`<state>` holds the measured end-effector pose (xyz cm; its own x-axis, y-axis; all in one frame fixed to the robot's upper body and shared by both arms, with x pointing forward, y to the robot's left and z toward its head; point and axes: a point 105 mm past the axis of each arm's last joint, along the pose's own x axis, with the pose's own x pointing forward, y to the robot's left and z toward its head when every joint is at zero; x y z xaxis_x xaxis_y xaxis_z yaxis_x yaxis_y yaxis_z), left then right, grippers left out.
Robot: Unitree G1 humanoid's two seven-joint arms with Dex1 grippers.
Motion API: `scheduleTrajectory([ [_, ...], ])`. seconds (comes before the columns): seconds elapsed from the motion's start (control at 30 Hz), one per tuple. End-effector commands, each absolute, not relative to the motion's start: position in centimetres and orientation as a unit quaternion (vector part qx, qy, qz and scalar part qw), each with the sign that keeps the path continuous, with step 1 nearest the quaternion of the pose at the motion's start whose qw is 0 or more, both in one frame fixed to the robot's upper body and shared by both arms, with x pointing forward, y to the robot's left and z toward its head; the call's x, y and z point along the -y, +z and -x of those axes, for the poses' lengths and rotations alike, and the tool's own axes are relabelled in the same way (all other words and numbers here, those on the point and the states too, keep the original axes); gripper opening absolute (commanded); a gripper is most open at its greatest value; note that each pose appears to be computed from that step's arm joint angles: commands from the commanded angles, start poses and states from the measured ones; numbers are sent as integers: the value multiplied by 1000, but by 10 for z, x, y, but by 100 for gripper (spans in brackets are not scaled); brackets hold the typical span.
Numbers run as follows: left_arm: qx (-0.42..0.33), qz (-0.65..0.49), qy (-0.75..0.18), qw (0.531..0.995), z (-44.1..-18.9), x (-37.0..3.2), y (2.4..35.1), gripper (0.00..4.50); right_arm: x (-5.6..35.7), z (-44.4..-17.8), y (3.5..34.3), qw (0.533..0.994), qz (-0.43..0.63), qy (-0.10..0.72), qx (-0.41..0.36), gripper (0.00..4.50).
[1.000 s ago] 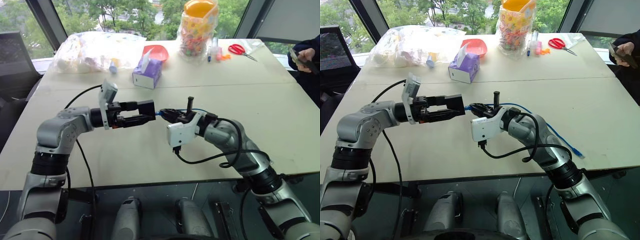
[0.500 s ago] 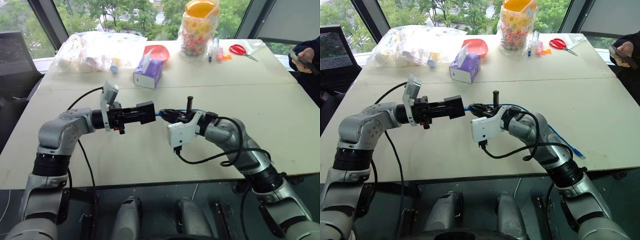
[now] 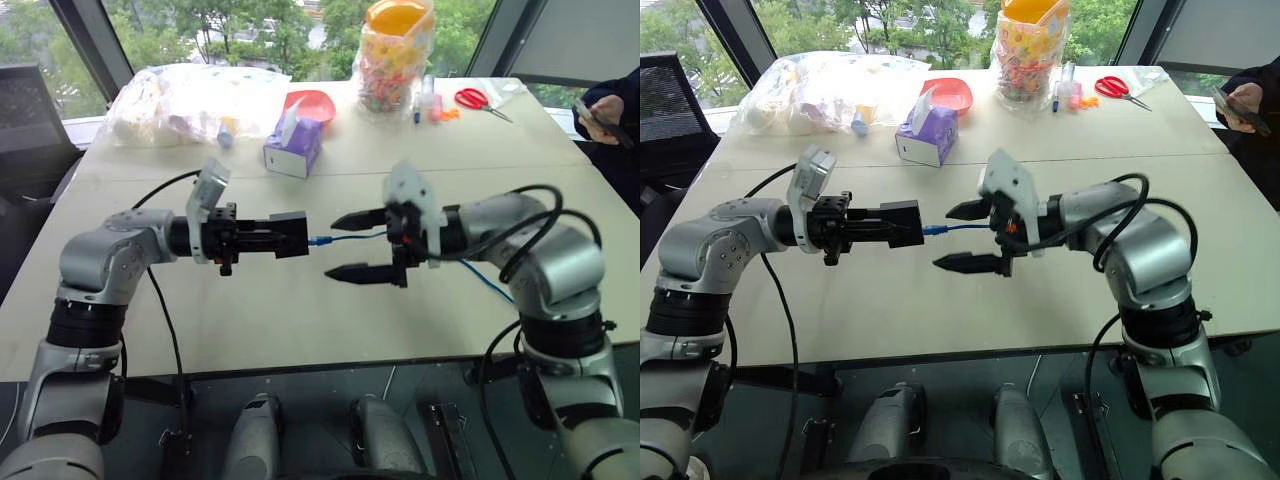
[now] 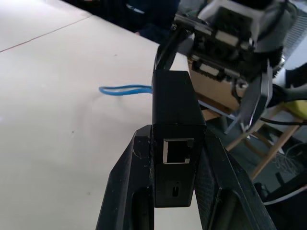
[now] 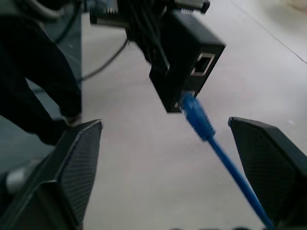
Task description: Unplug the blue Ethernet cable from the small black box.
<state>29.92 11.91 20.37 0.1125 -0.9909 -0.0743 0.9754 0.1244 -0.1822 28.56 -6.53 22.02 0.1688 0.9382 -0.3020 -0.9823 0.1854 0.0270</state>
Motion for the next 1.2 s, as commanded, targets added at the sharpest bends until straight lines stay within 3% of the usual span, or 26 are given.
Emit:
scheduleTrajectory([
  [0.03,-63,33,-678,732,-292,-117,224,50,62,-294,226,765,16,621,-169,443],
  [0.33,-57,36,-678,732,-293,-114,230,50,53,-291,219,746,-20,627,-224,443],
  [0.43,-57,35,-677,733,-292,-114,230,50,51,-290,224,740,-35,633,-224,371],
  [0.53,-58,34,-676,733,-292,-114,229,50,49,-290,225,737,-42,634,-232,228],
  [1.13,-63,27,-681,729,-287,-113,222,50,47,-284,229,724,-49,645,-241,228],
  [1.2,-63,26,-682,728,-287,-113,222,50,48,-283,229,723,-50,645,-241,174],
])
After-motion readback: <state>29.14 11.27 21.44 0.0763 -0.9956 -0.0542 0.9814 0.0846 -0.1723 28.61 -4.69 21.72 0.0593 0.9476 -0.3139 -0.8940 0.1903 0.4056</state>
